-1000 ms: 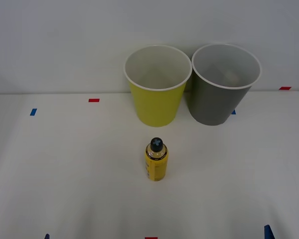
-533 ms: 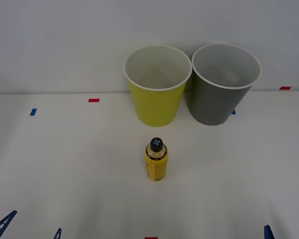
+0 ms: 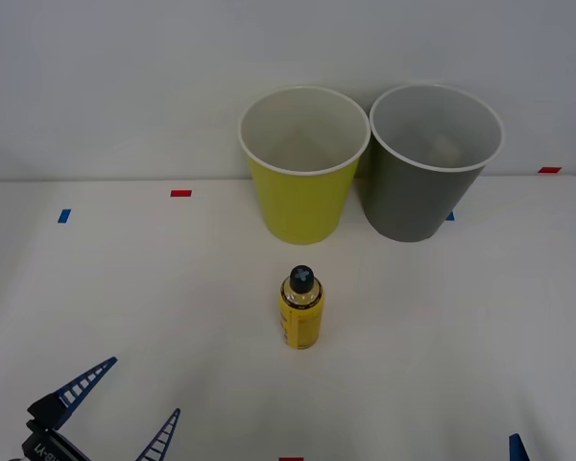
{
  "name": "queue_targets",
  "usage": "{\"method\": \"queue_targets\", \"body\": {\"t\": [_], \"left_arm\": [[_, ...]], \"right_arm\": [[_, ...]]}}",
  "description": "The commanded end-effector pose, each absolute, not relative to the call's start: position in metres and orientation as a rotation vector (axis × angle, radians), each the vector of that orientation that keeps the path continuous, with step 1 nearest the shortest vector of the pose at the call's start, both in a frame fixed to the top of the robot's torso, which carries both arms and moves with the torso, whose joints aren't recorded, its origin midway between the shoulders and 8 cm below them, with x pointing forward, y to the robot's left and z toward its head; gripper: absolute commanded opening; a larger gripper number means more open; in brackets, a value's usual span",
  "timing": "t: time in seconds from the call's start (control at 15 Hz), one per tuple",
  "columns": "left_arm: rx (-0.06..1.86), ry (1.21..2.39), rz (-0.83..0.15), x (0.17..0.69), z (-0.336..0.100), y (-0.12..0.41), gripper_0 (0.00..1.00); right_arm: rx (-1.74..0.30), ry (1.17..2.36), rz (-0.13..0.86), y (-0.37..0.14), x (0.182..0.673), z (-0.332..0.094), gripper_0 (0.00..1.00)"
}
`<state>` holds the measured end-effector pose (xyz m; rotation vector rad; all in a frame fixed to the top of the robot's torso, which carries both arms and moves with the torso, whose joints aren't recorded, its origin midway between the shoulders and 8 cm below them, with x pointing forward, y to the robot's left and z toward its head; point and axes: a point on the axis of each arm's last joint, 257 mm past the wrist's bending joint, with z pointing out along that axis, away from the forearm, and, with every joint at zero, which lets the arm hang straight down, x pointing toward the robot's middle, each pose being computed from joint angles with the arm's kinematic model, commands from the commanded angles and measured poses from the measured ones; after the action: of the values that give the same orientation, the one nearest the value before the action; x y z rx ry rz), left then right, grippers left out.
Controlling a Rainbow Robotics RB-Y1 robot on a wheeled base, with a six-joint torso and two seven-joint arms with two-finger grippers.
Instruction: Put cans in the gray bin and PET bottles in the light green bin.
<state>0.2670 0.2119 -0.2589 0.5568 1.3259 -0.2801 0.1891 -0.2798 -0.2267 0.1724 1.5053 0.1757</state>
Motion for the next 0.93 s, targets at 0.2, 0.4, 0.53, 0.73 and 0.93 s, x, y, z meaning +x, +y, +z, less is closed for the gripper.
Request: {"method": "queue_targets", "body": {"t": [0.2, 0.4, 0.53, 0.73, 0.93], "left_arm": [[0.637, 1.288, -0.366, 0.287, -0.26, 0.182, 1.0], [0.655, 1.255, -0.427, 0.297, -0.251, 0.162, 1.0], [0.669, 1.24, -0.465, 0.299, -0.249, 0.149, 1.0], [0.69, 1.244, -0.499, 0.305, -0.25, 0.134, 1.0], [0.732, 1.247, -0.492, 0.317, -0.251, 0.126, 1.0]], "right_arm": [[0.172, 1.505, 0.176, -0.28, 0.189, -0.227, 1.0], [0.172, 1.505, 0.176, -0.28, 0.189, -0.227, 1.0], [0.172, 1.505, 0.176, -0.28, 0.189, -0.227, 1.0], [0.172, 1.505, 0.176, -0.28, 0.189, -0.227, 1.0], [0.172, 1.505, 0.176, -0.28, 0.189, -0.227, 1.0]]}}
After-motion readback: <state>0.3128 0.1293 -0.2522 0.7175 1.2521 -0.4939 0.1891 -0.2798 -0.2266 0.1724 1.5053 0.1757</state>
